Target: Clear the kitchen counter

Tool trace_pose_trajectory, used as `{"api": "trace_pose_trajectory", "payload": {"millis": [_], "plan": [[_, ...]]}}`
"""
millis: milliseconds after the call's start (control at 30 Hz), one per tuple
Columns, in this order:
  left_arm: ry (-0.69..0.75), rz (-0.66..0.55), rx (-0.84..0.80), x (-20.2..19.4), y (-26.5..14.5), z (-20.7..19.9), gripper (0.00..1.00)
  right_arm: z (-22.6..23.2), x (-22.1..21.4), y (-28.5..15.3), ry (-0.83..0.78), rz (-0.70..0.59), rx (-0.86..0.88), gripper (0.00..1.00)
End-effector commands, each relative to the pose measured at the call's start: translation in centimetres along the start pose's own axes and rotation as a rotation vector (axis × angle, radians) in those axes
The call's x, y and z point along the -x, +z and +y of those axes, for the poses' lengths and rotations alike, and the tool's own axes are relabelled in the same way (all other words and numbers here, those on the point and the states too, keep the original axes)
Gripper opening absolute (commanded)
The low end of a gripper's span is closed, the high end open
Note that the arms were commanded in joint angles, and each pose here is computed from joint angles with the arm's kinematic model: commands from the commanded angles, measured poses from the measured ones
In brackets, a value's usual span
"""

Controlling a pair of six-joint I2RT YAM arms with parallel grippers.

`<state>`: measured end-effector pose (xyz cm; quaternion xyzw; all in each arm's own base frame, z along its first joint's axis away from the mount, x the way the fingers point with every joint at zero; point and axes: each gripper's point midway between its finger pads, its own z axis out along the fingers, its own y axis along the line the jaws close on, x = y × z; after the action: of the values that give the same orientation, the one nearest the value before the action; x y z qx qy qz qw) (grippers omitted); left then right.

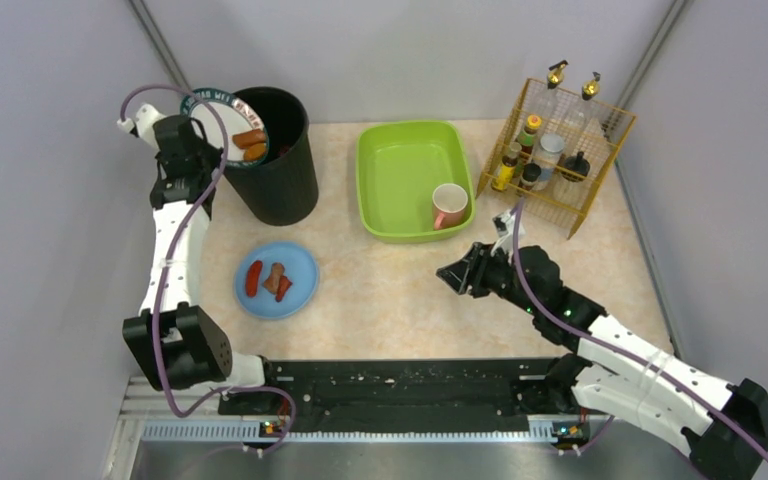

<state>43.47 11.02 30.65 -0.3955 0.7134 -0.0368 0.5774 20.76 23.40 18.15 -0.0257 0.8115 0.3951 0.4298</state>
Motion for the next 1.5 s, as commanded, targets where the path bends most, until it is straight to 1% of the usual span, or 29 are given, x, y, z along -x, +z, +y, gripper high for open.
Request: {"api": "trace_pose_trajectory", "payload": {"millis": [0, 467, 667, 800, 867, 933, 1200, 1333, 1467], "plan": [[0.025, -0.244, -0.073, 7.4, -3.3, -3.9, 0.0, 0.4, 1.0, -0.3, 0.005, -0.043, 0.027, 0.45], [0.273, -0.457, 0.062, 10.7, -7.0, -6.1, 0.0, 0.3, 0.9, -0.5, 0.009, -0.048, 0.023, 0.45], [0.392, -0.507, 0.127, 10.5, -7.9, -7.5, 0.0, 0.3, 0.8, -0.5, 0.013, -0.044, 0.027, 0.45], [0.4, -0.536, 0.125, 11.0, -9.2, -8.2, 0.0, 0.3, 0.8, -0.5, 0.013, -0.046, 0.024, 0.45], [0.389, -0.533, 0.092, 11.1, -9.8, -8.8, 0.0, 0.3, 0.8, -0.5, 0.015, -0.047, 0.023, 0.45], [0.361, -0.506, 0.059, 10.8, -10.3, -9.1, 0.0, 0.3, 0.8, -0.4, 0.014, -0.045, 0.024, 0.45], [0.245, -0.468, -0.101, 12.0, -13.6, -11.1, 0.0, 0.3, 1.0, -0.6, 0.012, -0.049, 0.023, 0.46], [0.218, -0.395, -0.224, 11.3, -14.5, -13.3, 0.0, 0.3, 1.3, -1.0, 0.006, -0.061, 0.016, 0.46], [0.176, -0.305, -0.345, 9.7, -15.1, -15.3, 0.0, 0.3, 2.1, -1.7, -0.014, -0.084, 0.002, 0.47]]}}
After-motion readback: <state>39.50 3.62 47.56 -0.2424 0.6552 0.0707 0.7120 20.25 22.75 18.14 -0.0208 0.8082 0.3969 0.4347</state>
